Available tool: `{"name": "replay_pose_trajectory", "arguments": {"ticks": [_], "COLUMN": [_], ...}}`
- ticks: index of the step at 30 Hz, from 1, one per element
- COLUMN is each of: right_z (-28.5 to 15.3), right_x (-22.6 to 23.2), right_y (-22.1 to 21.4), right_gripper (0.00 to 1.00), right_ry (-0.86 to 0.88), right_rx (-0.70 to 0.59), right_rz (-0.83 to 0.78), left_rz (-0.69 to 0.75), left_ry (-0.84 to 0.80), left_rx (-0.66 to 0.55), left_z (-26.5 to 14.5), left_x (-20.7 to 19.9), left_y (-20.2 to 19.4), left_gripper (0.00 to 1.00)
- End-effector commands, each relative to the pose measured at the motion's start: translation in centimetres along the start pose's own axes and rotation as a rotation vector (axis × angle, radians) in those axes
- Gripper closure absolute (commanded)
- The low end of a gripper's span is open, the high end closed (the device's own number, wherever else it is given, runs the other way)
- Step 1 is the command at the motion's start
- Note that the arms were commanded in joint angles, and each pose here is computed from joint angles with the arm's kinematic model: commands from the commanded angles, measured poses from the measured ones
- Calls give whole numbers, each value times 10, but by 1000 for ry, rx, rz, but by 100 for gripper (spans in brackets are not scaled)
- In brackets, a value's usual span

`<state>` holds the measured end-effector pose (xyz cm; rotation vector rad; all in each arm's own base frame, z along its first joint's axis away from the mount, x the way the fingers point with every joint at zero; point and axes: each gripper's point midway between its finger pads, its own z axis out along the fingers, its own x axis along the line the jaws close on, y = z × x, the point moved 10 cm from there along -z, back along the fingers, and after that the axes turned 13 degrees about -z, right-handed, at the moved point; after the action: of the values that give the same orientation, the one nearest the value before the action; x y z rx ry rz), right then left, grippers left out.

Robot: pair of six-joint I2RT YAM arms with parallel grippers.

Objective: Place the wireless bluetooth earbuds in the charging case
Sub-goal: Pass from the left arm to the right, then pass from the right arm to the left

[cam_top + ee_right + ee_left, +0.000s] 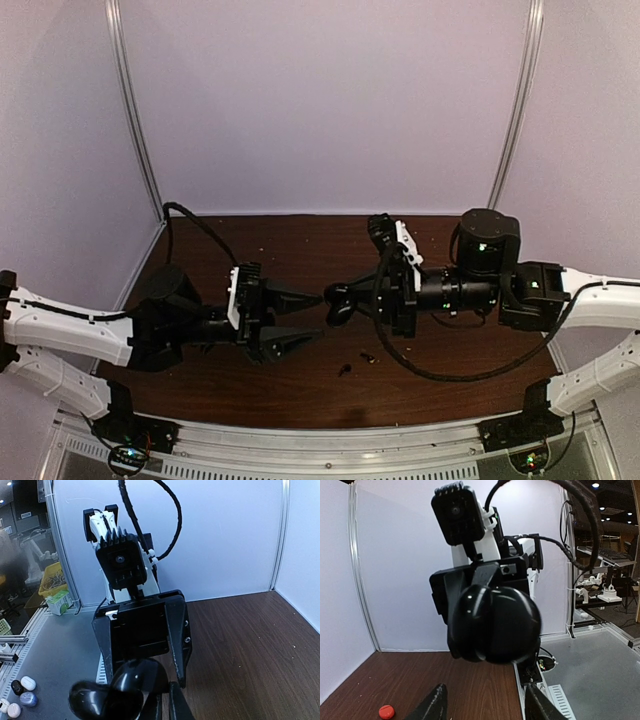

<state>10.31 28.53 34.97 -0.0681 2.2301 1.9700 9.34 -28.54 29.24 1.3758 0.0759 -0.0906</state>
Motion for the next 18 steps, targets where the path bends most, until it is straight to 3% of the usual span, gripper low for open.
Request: {"name": "replay_pose_trajectory", "arguments": {"ticks": [1, 6, 13, 18], "right_z": [0, 2, 8, 19], "right_x": [-1, -5, -16, -26], "right_y": [10, 6, -10, -22], "right_gripper": [96, 96, 97, 97], "right_ry": [4, -19, -147, -266], "right_rx": [10, 95, 249, 314], "right_rz": [-51, -51, -13, 71], "left_rz": [36, 29, 32, 44], "left_ry": [13, 78, 212, 272], "left_rx": [69, 144, 99, 108], "left_z": [1, -3, -21, -14], "left_x": [0, 2, 5, 13], "left_y": [7, 5, 3, 6], "left_gripper": [47, 47, 43, 50]}}
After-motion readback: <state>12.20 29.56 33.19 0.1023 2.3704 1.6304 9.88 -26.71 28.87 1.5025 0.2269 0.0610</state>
